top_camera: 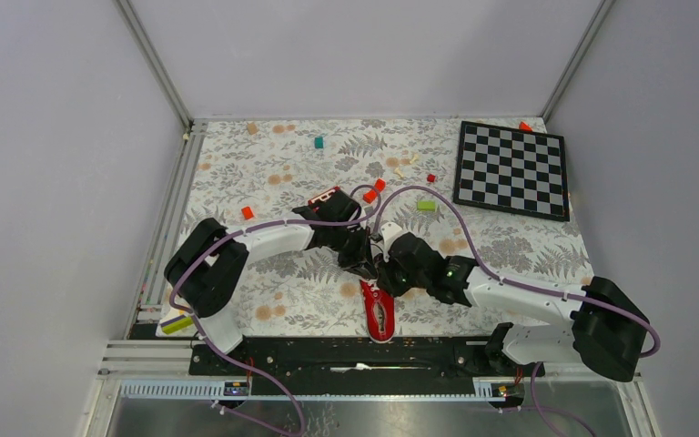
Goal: Tie the shoes
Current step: Cross the shoelace with the shoelace.
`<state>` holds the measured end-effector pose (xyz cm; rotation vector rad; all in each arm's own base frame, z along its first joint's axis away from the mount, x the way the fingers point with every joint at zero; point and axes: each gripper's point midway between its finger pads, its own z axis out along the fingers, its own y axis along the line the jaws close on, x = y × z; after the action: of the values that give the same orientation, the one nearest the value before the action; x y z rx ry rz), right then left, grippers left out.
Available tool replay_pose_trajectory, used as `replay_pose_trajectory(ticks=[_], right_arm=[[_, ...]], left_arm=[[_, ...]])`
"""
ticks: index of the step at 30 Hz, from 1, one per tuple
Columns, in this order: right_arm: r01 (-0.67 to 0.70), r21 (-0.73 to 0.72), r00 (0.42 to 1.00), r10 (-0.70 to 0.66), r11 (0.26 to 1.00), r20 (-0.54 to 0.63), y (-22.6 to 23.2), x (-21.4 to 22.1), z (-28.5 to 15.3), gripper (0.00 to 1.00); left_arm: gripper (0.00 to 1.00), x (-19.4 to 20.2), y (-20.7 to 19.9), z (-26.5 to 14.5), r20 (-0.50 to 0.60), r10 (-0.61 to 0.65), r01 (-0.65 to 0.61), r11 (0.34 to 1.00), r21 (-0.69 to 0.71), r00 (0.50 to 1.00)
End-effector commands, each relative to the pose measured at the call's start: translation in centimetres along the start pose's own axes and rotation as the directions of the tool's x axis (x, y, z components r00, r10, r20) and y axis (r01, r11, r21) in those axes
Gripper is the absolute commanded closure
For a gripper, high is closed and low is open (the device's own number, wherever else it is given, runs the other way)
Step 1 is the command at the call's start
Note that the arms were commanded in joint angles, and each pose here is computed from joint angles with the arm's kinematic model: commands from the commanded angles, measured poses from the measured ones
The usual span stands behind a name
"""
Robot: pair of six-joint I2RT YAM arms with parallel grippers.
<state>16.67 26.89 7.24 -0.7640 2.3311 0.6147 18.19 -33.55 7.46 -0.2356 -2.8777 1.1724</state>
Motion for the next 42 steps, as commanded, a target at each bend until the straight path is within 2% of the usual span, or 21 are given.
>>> replay_pose_trajectory(ticks=[1,15,22,31,42], right_arm=[[-0.015,0.043,0.999,0.013,0.999,0.046,-0.9,-0.6,0.3,0.78],[-0.092,-0.006,0.995,0.092,0.996,-0.028,-0.5,1.3,1.3,0.77],[-0.154,0.0,0.987,0.154,0.988,-0.049,-1.2,1.8,1.8,1.0],[-0.125,-0.057,0.992,0.126,0.991,0.024,-0.3,-0.5,0.5,1.0],[-0.12,-0.114,0.991,0.126,0.986,0.047,0.9,-1.6,-0.5,1.0]], left_arm=[[1.0,-1.4,-1.9,-0.2,0.041,0.054,-0.056,0.998,0.036,0.998],[1.0,-1.5,-2.0,-0.2,0.042,0.056,-0.057,0.998,0.035,0.998],[1.0,-1.6,-2.0,-0.2,0.043,0.057,-0.059,0.998,0.032,0.997],[1.0,-1.5,-1.8,-0.1,0.038,0.056,-0.057,0.998,0.026,0.998],[1.0,-1.4,-1.4,0.0,0.036,0.058,-0.058,0.998,0.018,0.998]])
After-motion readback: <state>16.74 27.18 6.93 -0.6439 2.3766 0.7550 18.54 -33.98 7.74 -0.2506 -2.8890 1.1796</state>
